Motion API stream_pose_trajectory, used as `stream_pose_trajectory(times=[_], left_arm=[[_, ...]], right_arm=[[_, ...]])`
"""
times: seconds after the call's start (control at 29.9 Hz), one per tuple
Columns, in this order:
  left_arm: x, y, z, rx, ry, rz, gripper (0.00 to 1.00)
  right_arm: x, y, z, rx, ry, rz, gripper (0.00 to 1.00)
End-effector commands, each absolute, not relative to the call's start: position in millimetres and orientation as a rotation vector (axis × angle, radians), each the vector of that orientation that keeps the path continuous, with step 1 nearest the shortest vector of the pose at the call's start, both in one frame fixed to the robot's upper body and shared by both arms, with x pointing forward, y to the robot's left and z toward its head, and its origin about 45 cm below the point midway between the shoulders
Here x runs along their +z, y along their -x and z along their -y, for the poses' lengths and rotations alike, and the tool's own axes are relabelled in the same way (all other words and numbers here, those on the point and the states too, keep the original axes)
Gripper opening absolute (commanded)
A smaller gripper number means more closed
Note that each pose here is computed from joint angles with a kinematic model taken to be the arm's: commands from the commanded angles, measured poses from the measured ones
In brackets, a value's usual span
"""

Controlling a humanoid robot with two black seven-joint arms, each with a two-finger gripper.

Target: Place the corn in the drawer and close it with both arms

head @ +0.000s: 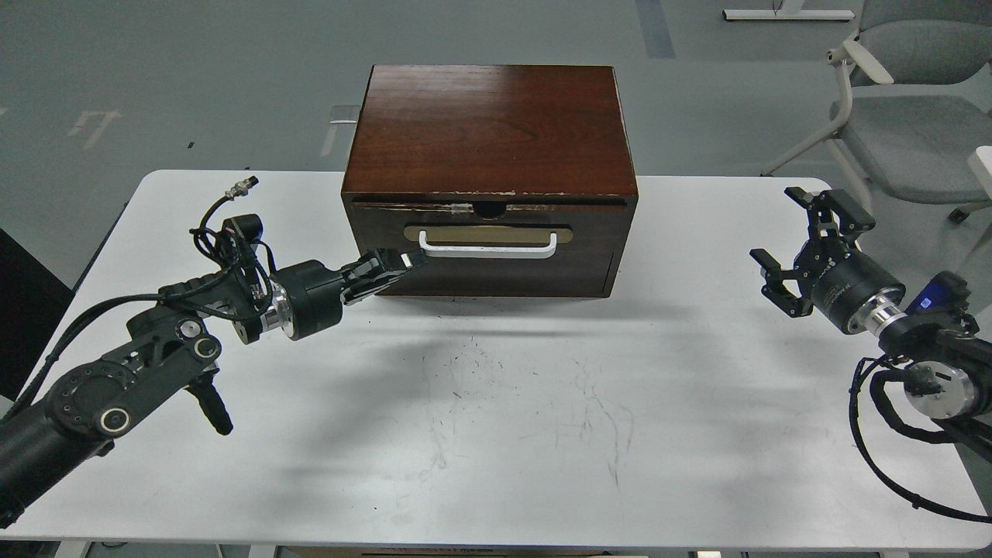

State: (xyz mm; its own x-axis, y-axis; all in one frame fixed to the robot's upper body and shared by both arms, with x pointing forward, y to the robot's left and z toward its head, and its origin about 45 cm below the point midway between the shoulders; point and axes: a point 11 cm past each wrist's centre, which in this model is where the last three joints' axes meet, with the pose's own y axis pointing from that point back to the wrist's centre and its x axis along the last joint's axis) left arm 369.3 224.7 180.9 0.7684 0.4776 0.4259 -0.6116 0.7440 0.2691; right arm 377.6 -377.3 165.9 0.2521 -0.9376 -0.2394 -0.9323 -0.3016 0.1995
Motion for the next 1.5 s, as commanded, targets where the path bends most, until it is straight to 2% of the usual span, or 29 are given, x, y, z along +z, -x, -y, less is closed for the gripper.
stream_pose_trajectory(times=[0.0, 0.37, 0.6, 0.63, 0.67, 0.74, 0.77, 0.8, 0.9, 1.04, 1.27, 1.47], left_arm=[[181.4, -372.8, -223.8, 0.612, -0.412, 0.345, 0.0], [178.5, -361.4, -220.0, 0.548, -0.402, 0.316, 0.0], [208.2, -339.7, -226.3, 0.502, -0.244, 0.261, 0.01], [220.1, -338.3, -230.2, 0.518, -0.185, 0.241, 0.15], [229.4, -338.3, -236.6, 0.544, -0.133, 0.209, 0.37], [239.2, -340.0, -244.8, 0.577, -0.08, 0.177, 0.63], [247.4, -342.6, -253.8, 0.614, -0.032, 0.141, 0.91], [251.4, -344.2, -258.2, 0.633, -0.008, 0.125, 1.0], [269.5, -353.9, -277.7, 0.719, 0.094, 0.074, 1.0], [271.1, -359.6, -305.1, 0.829, 0.181, 0.011, 1.0], [232.0, -353.6, -339.5, 0.968, 0.173, -0.09, 1.0], [217.0, -349.5, -342.6, 1.015, 0.205, -0.136, 1.0]], right_arm=[[165.9, -377.5, 377.3, -0.492, -2.472, 1.846, 1.0], [166.3, -377.8, 377.4, -0.492, -2.473, 1.848, 1.0], [167.0, -378.3, 377.5, -0.491, -2.475, 1.851, 1.0], [167.8, -378.7, 377.6, -0.489, -2.476, 1.854, 1.0], [168.5, -379.5, 376.3, -0.49, -2.481, 1.853, 1.0], [168.2, -379.8, 374.6, -0.492, -2.484, 1.849, 1.0], [167.9, -380.6, 372.6, -0.492, -2.487, 1.849, 1.0], [168.2, -381.2, 372.2, -0.491, -2.488, 1.849, 1.0], [168.5, -383.9, 365.6, -0.494, -2.501, 1.844, 1.0], [166.4, -385.6, 356.8, -0.51, -2.518, 1.836, 1.0], [171.2, -388.8, 361.9, -0.507, -2.52, 1.886, 1.0], [165.7, -384.5, 363.3, -0.523, -2.508, 1.885, 1.0]])
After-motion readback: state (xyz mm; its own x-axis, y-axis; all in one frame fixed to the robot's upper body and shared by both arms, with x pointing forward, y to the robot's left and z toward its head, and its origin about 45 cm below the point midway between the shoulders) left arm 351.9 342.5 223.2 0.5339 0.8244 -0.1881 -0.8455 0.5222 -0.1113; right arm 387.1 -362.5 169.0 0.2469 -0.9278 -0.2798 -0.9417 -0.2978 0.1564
